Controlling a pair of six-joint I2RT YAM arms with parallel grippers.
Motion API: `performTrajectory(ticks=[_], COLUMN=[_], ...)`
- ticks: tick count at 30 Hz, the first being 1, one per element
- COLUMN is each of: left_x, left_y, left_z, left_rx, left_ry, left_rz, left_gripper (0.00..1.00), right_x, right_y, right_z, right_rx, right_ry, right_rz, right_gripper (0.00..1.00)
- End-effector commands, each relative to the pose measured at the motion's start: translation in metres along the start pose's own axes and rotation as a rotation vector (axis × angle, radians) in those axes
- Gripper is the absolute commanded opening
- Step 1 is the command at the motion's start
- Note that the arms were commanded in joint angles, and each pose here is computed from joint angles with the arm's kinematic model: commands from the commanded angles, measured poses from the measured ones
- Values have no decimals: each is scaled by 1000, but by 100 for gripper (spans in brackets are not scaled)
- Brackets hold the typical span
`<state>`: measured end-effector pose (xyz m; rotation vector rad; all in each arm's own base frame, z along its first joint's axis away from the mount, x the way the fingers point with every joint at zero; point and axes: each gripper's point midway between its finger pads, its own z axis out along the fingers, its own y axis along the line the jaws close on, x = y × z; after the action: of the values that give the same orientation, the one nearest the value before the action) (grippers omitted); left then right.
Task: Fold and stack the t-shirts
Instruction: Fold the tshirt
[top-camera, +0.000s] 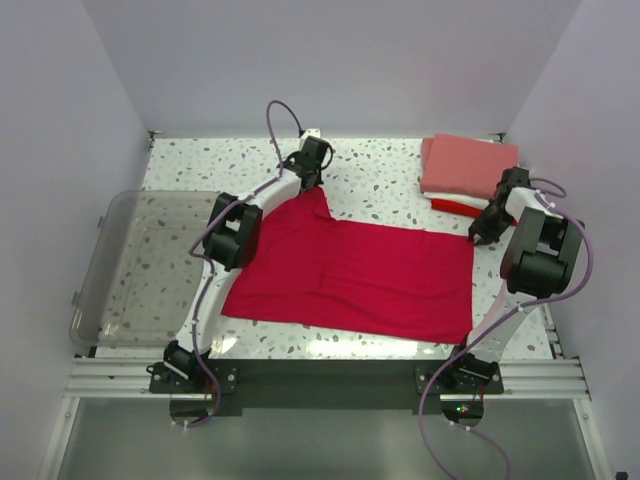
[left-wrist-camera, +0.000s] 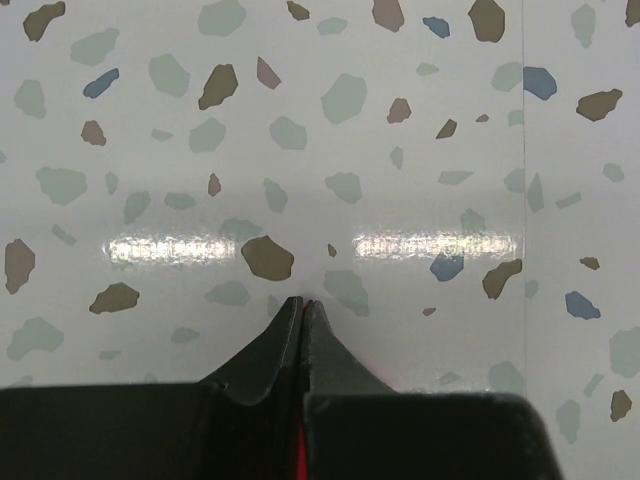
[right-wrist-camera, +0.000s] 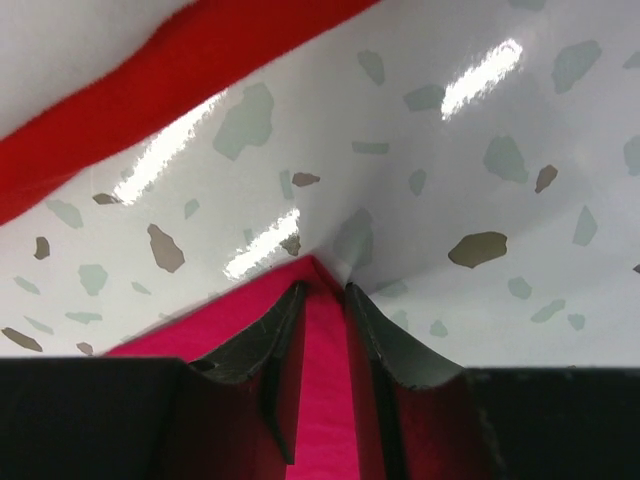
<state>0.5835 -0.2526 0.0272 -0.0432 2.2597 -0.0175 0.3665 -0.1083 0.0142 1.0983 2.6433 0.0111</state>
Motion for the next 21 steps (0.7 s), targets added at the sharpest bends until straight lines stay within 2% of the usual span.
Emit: performTrajectory(ticks=[1,9,16,21], left_x=[-17,-57,-66,-69], left_y=[-1,-7,-10,-6], left_z=[-7,-39,-50,-61], left_rx=[-12,35,65,67], left_ry=[-48,-137,-137,-137], left_rz=[-7,-71,-92,-93], left_gripper=[0,0,0,0], right_x=[3,-3,4,9], right_y=[-6,-1,3,2], right_z=[29,32,36,39], right_rx=[24,6,-17,-16], right_ry=[33,26,54,71], right_rz=[11,8,13,12], right_gripper=[26,26,29,20])
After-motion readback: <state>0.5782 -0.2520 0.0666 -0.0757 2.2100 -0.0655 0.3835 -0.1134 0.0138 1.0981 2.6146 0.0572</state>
